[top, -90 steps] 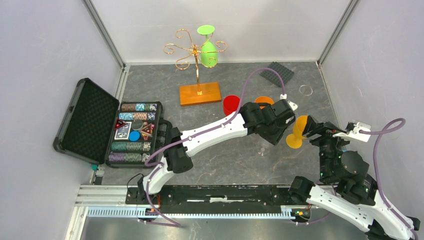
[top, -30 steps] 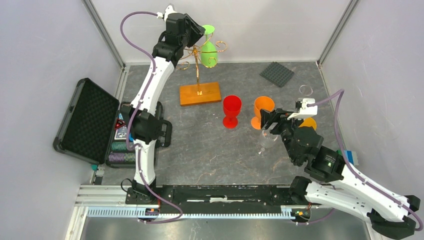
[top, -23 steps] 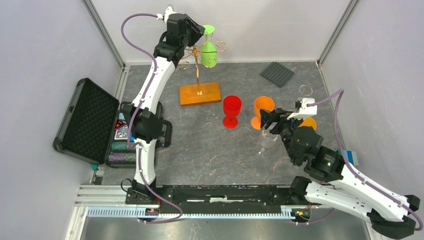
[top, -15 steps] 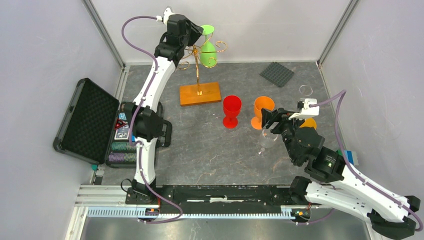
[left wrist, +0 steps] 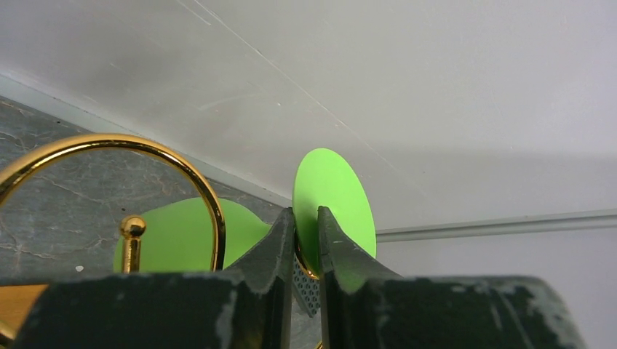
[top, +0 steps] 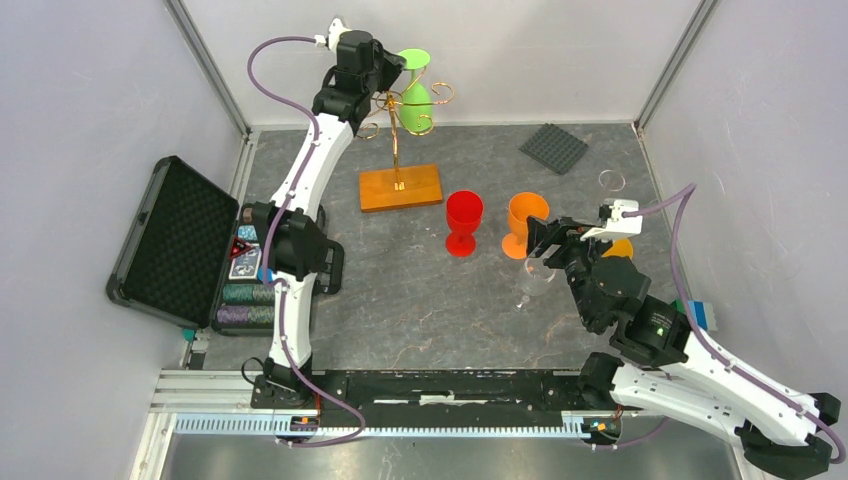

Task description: Take the wine glass off the wine glass rack

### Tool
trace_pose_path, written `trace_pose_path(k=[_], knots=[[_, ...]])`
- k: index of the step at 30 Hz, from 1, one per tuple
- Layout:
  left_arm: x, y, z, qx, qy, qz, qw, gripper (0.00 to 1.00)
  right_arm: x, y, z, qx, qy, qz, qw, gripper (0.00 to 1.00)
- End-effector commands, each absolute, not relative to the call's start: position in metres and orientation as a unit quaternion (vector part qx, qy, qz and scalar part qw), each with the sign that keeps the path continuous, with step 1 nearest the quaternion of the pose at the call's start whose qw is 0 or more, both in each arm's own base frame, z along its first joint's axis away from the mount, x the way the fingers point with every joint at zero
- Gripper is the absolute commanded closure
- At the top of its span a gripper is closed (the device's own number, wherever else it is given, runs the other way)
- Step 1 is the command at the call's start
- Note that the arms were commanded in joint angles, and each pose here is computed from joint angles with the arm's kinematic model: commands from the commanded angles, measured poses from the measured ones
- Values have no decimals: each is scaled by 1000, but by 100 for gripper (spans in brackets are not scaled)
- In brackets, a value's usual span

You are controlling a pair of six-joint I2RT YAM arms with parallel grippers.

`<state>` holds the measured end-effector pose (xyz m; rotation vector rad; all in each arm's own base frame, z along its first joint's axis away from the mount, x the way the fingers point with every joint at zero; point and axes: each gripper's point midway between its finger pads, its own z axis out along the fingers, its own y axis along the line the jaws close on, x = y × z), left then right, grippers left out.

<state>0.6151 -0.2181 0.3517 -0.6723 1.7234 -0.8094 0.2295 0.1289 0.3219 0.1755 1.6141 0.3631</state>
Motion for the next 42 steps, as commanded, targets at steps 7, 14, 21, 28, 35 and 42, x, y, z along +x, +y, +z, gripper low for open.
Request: trace_pose_path(k=[7,14,21,28,35,42], knots=[[612,-208,398,-294,676,-375,563,97,231,128,324,96,709,166,679,28],[605,-210,415,-291,658,-404,565,98,231,128,323,96,707,168,680,28],[602,-209,424,-295,649,-411,569,81,231,129,323,95,706,172,680,28],[602,-208,424,-308,642,-418,564,72,230,128,322,96,704,173,682,29],[602,-203,425,-322,634,-416,567,79,230,128,322,95,703,173,683,29],[599,-195,430,-310,638,-375,597,78,230,127,323,94,701,173,686,29]])
